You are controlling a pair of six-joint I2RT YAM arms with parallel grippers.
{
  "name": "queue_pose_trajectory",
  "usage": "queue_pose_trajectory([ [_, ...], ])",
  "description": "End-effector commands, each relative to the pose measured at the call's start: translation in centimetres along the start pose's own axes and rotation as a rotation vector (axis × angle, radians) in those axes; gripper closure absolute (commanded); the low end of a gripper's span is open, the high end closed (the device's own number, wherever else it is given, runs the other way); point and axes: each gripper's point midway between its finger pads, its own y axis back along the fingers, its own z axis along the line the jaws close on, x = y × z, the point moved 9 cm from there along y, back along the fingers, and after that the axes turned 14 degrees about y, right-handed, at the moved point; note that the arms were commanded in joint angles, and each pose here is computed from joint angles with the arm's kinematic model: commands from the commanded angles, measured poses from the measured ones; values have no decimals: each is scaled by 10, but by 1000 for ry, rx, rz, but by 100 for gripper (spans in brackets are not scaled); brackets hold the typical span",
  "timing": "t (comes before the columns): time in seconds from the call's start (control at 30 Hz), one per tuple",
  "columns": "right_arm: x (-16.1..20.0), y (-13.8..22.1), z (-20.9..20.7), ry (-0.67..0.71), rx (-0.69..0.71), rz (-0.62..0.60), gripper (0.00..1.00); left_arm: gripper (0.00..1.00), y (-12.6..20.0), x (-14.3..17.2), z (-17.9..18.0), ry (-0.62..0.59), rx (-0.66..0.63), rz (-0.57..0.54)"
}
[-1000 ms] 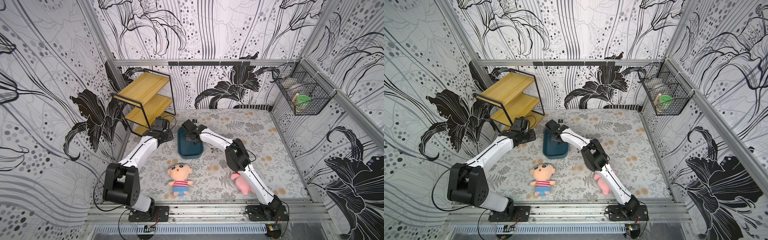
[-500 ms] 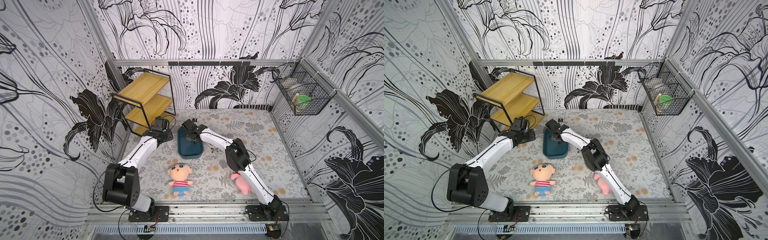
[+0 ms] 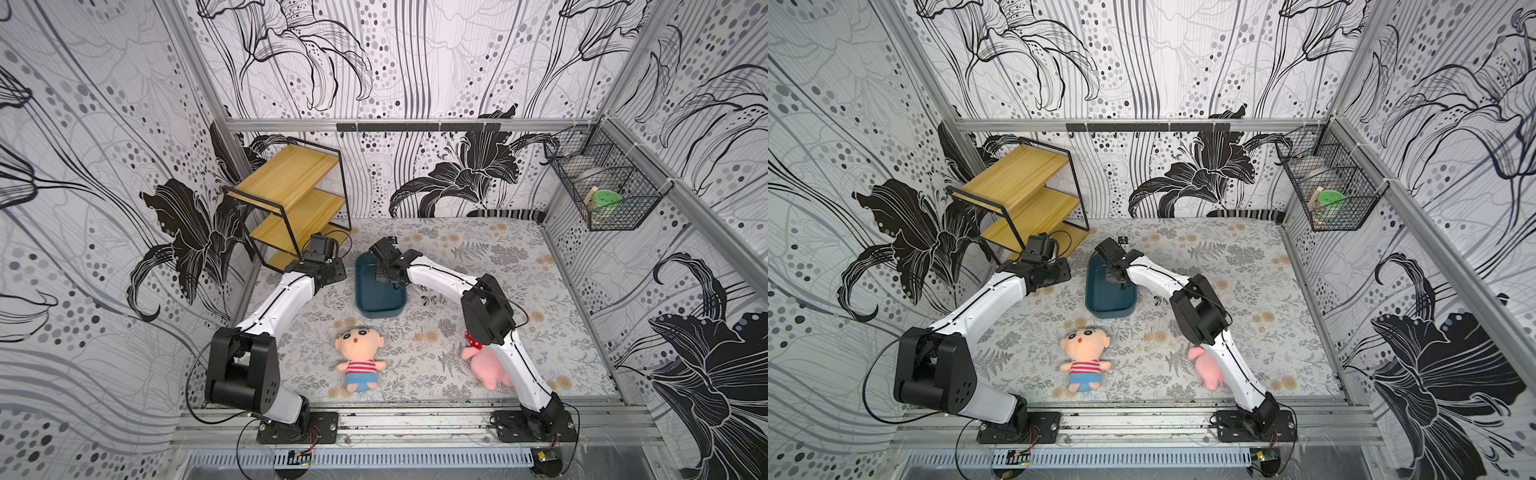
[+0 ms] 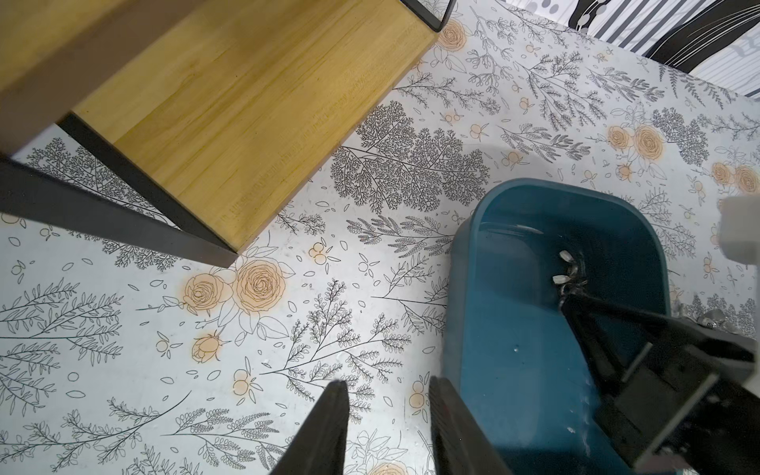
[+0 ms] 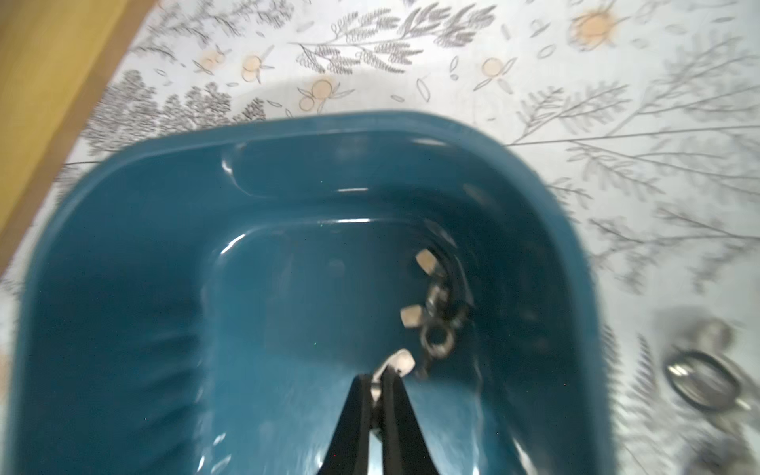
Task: Take out the wing nut from the storage box
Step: Pick up the wing nut from the storage box, then place the wing nut at the center of the board.
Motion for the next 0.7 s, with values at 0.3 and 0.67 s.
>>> queue_pose_trajectory([
  [0.3, -32, 92, -21, 19, -44, -177, 100, 61, 0, -3, -19, -30, 30, -24],
  [0.67, 11, 124, -115, -40, 54, -132, 100, 61, -4, -3, -43, -62, 65, -14],
])
